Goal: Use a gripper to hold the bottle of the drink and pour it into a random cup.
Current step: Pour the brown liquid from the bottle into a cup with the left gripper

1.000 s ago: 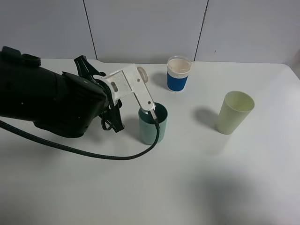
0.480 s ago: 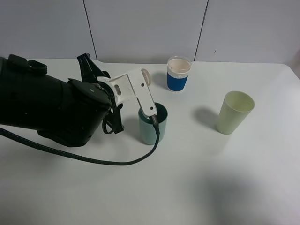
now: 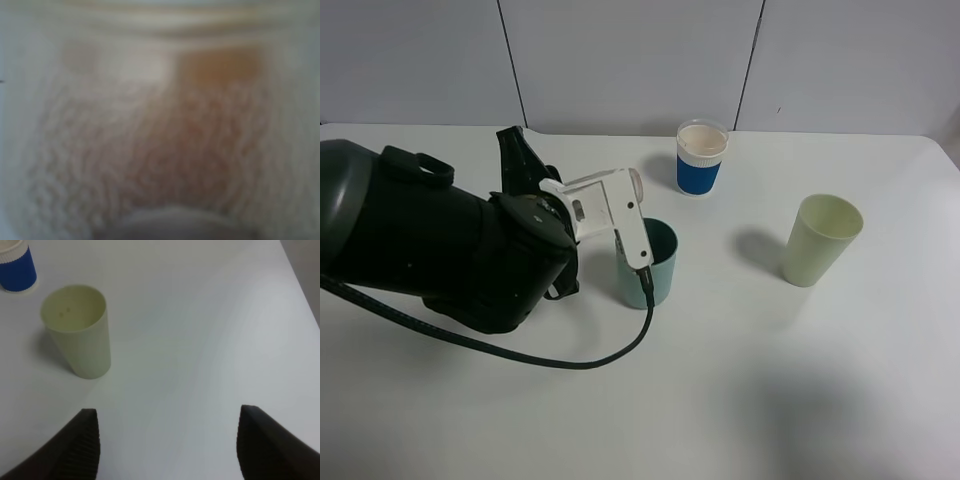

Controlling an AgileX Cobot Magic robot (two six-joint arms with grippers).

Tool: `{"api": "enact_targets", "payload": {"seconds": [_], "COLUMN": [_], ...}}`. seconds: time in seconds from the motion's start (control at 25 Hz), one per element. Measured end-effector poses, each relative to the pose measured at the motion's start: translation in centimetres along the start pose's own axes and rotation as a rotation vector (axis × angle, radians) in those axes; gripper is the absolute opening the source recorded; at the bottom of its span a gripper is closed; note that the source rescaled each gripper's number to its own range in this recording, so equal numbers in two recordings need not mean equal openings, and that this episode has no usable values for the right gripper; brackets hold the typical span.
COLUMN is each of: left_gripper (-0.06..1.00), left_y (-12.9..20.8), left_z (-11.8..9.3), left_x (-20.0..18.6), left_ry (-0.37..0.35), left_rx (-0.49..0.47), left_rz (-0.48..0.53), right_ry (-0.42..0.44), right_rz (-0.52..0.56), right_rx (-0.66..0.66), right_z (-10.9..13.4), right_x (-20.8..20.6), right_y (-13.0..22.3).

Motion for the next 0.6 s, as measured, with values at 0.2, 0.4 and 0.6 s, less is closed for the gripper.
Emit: {"api": "enact_targets", "payload": {"seconds": [0.2, 0.4, 0.6], "left_gripper": [0.02, 0.02, 0.02], "left_y": [0.05, 0.1, 0.15], "left_z": [-0.03, 0.09, 0.2], "left_x": [-0.01, -0.01, -0.02], "left_ry": [-0.004, -0.013, -0.022], "left_rx": [0.019, 0.059, 0.12], "left_rz": [0.004, 0.009, 0.014], "right_ry": [0.001, 0.001, 0.001], "right_rz": [0.0, 0.0, 0.0], "right_rx": [0.0, 0.0, 0.0], "right_z": [-0.01, -0.01, -0.01], "right_x": [0.0, 0.0, 0.0], "right_y": [0.0, 0.0, 0.0]}}
Point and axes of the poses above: a point on each arm's last joint axis where the gripper is mounted, x pointing out along that axis toward the gripper, z along the wrist's bending axis when the last joint is at zero, y = z × x, the point moved 3 cm from there along x, pointing out along that axis toward the gripper, and after that the axes turned 11 degrees about -x, right-handed, at the moved point
